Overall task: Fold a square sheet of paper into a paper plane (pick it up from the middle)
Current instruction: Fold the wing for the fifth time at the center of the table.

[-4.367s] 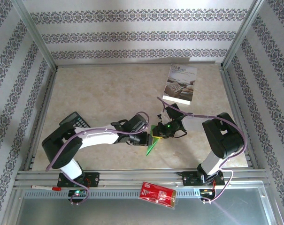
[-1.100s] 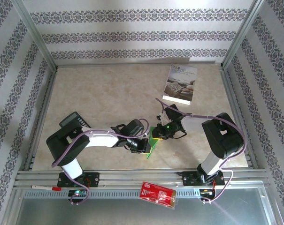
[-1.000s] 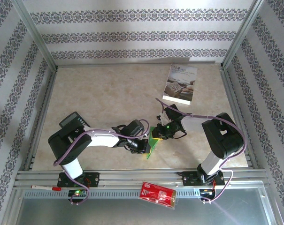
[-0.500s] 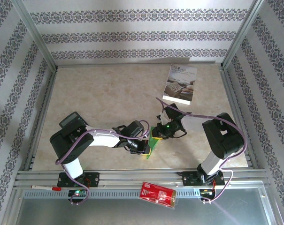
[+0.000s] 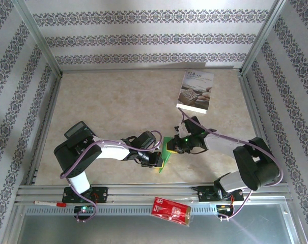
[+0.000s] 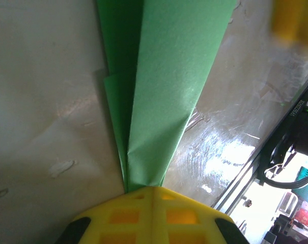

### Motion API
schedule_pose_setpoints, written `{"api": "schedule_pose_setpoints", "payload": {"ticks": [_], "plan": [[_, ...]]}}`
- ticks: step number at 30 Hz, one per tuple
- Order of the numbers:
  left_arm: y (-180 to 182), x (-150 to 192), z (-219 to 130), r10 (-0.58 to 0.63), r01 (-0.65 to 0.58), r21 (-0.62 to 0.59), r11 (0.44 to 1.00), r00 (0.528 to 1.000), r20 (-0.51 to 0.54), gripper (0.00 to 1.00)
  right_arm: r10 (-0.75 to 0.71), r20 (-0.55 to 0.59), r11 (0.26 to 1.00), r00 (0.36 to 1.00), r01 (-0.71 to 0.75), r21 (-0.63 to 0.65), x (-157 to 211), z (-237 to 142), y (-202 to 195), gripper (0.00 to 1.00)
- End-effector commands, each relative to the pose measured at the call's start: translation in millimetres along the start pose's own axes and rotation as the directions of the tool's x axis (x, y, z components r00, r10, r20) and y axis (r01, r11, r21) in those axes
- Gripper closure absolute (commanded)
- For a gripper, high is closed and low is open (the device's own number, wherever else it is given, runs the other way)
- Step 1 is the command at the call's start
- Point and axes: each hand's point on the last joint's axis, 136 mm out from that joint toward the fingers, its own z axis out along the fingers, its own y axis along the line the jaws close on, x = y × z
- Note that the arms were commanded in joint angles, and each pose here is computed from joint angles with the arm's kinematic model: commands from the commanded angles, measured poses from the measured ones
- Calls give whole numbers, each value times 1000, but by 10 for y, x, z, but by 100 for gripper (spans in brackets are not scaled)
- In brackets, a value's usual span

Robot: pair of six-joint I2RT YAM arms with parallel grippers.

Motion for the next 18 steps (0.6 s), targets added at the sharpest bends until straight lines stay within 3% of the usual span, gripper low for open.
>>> {"api": "schedule_pose_setpoints", "payload": {"ticks": [1, 18], "plan": [[644, 246, 82, -111, 101, -207, 973, 993, -39, 100, 37, 21, 999, 999, -37, -23, 61, 33, 30, 85], [687, 262, 65, -100, 86, -236, 968, 994, -48, 100, 66, -22, 998, 998, -65, 11, 275, 311, -90, 88]]}}
